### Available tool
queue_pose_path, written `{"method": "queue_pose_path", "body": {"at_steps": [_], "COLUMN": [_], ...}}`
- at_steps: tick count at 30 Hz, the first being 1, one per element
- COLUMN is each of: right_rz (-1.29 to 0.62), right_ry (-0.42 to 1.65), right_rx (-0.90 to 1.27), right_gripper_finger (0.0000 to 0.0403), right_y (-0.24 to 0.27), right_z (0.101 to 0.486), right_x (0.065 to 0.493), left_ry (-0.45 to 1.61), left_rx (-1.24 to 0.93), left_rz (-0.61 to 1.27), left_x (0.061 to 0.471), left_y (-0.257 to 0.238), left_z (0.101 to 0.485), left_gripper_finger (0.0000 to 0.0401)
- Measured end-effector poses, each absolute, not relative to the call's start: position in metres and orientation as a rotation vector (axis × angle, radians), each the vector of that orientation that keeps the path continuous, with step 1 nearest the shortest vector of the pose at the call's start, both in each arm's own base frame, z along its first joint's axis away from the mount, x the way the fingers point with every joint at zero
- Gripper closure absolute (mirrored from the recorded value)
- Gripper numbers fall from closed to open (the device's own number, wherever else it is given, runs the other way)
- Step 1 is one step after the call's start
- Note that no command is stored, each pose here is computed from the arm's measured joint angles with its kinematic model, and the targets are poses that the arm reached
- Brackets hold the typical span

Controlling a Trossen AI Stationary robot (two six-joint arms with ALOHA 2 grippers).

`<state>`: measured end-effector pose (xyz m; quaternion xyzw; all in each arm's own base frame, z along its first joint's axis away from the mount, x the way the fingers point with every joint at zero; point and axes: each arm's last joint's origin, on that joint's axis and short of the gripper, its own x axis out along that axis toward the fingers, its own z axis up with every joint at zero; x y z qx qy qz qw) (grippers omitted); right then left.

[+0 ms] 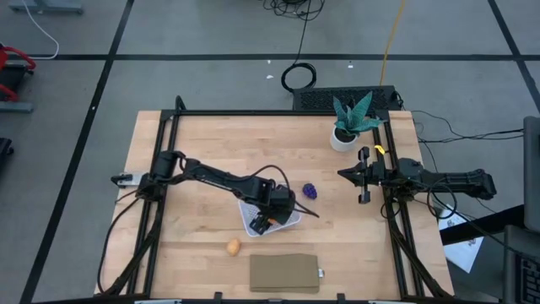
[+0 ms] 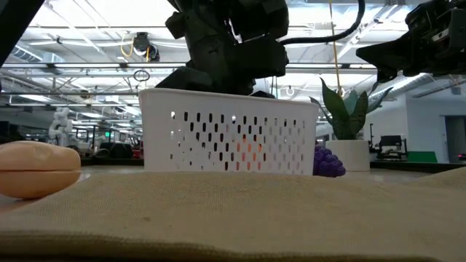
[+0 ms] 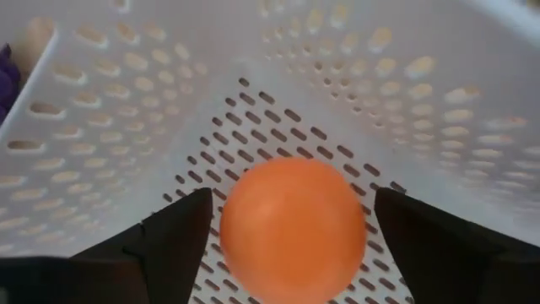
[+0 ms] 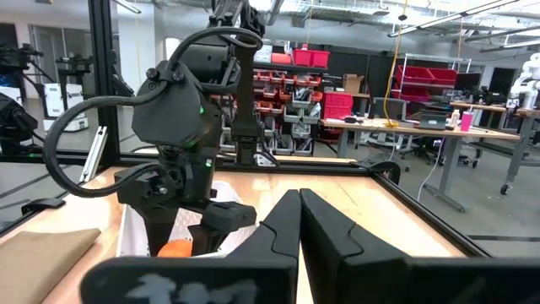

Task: Pick and placing Produce into tupperware
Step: Adjust the basket

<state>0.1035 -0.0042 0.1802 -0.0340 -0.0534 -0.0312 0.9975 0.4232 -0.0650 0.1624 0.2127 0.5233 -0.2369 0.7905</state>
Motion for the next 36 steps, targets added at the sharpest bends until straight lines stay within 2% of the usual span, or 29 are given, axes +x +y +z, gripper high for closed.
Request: {"method": "queue_pose_path", "body": {"at_steps": [11,16,18,21,29,36], "right_rz": [-0.062,-0.062,-0.062,-0.062,-0.062,-0.062], "right_ry": [-0.103,-0.100,-0.095,-0.097,-0.093,-0.094], "right_rx": [-0.065,-0.066,-0.067,-0.066,-0.066,-0.066], "right_gripper_finger": [0.0403,0.0403,0.0403,0.0403,0.0403,0.0403], "right_y": [-0.004,-0.004,-0.004,-0.004,-0.004,-0.004], "right_z": [0.180,0.180,0.179,0.179,0.179,0.179], "right_x": [0.104,0.104,0.104,0.104,0.105,0.105], "left_ry": [1.111,1.081,1.083,1.046,0.979,0.954], "left_rx": [0.516,0.542,0.559,0.555,0.419,0.399], "left_rz": [-0.436,-0.388,-0.361,-0.311,-0.270,-0.210], "left_x": [0.424,0.416,0.409,0.400,0.360,0.313], "left_y": [-0.075,-0.077,-0.075,-0.075,-0.074,-0.080], "left_z": [0.205,0.236,0.248,0.269,0.325,0.347], "left_gripper_finger": [0.0055,0.0078,0.0105,0.0166,0.0379,0.0394]}}
